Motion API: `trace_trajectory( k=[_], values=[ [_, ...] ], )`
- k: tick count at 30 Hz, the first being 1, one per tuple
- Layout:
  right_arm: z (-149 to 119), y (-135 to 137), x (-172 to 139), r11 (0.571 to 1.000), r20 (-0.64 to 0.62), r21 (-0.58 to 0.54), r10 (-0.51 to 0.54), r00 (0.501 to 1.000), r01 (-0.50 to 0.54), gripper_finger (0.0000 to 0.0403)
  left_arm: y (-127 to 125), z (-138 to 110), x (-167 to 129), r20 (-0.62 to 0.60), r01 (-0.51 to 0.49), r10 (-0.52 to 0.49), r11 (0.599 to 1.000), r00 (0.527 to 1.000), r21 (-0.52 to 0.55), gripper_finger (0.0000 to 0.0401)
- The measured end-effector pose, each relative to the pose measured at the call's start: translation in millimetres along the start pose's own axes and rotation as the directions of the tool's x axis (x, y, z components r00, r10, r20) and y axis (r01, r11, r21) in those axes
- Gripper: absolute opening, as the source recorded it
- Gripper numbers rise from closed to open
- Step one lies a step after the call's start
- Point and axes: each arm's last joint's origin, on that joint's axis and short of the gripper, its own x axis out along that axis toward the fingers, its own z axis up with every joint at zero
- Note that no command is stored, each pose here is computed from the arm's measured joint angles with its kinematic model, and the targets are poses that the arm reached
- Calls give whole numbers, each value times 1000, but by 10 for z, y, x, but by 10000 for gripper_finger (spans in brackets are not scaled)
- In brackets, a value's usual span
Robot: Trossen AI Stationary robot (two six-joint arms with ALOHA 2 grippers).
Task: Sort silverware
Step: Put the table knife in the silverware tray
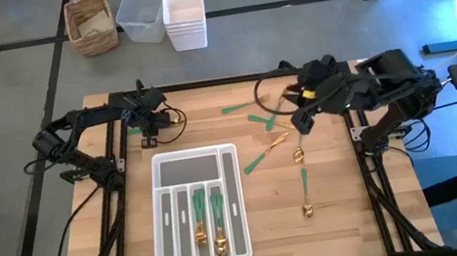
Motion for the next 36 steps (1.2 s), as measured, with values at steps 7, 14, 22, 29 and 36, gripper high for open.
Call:
trace_trajectory(
  k=[7, 14, 22, 29, 36],
  values=[
    [-27, -195, -175, 1000, 49, -16, -24, 998, 25, 99, 42, -32, 18, -4, -6, 6, 1000, 1000, -31, 86],
    [-139, -163, -59, 998, -1, -22, -55, 998, 55, 99, 51, -13, 46, 3, -3, 3, 1000, 1000, -20, 92],
    [-359, 8, 264, 993, -132, -104, -77, 988, 63, 99, 48, -4, 56, 17, 12, -12, 1000, 1000, 29, 76],
    [-542, 208, 559, 994, -233, -104, 16, 972, -41, 99, 24, 42, 112, 12, 32, -34, 993, 999, 116, 59],
    [-686, 306, 727, 989, -312, -99, 74, 947, -110, 99, -22, 58, 116, 15, 77, -79, 991, 997, 107, 35]
  ],
)
